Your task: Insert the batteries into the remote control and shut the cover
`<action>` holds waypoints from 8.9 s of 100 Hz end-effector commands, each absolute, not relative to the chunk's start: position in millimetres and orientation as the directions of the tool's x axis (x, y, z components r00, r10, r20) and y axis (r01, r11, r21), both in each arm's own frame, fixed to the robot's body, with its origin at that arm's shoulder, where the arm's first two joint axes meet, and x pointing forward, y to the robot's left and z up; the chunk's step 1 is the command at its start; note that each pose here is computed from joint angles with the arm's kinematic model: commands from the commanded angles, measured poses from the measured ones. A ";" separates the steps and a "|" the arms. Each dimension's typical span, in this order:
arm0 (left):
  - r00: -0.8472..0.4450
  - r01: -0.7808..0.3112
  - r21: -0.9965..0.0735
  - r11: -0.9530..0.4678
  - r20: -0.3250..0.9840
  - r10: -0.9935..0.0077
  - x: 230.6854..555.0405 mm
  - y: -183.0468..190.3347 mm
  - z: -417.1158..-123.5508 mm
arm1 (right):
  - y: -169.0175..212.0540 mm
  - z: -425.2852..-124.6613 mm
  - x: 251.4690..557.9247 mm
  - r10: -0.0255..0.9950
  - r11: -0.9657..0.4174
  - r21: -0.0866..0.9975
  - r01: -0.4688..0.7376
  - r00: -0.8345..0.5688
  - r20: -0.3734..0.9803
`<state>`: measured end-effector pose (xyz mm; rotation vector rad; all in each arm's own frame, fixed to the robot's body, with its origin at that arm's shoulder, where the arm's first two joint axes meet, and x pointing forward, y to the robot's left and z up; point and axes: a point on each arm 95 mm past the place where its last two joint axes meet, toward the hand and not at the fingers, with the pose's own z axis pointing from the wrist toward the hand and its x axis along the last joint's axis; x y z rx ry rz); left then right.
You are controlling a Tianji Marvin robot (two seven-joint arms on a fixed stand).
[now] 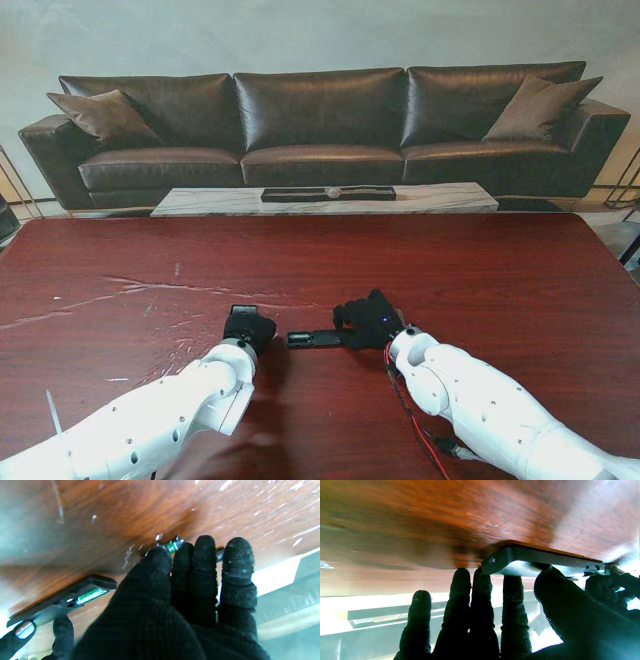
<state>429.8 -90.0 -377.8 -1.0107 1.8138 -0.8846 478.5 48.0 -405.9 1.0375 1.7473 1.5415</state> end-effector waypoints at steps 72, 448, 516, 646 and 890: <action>-0.352 -0.243 -0.880 0.407 -0.312 -0.883 430.9 -80.7 -379.9 | 44.6 -423.7 466.5 0.846 0.055 0.974 0.218 -0.529 0.070; -0.456 -0.227 -0.916 0.331 -0.200 -0.867 448.5 -141.3 -361.8 | 43.9 -423.3 466.0 0.845 0.061 0.971 0.229 -0.530 0.073; -0.382 -0.174 -0.934 0.312 -0.229 -0.896 442.5 -120.3 -351.7 | 44.1 -423.8 465.9 0.845 0.065 0.971 0.231 -0.530 0.069; -0.341 -0.278 -0.904 0.326 -0.225 -0.913 441.0 -123.7 -363.8 | 44.9 -424.9 465.8 0.844 0.068 0.971 0.231 -0.532 0.068; -0.347 -0.398 -0.872 0.283 -0.142 -0.927 441.3 -143.5 -373.7 | 44.1 -425.8 466.7 0.845 0.085 0.968 0.234 -0.531 0.054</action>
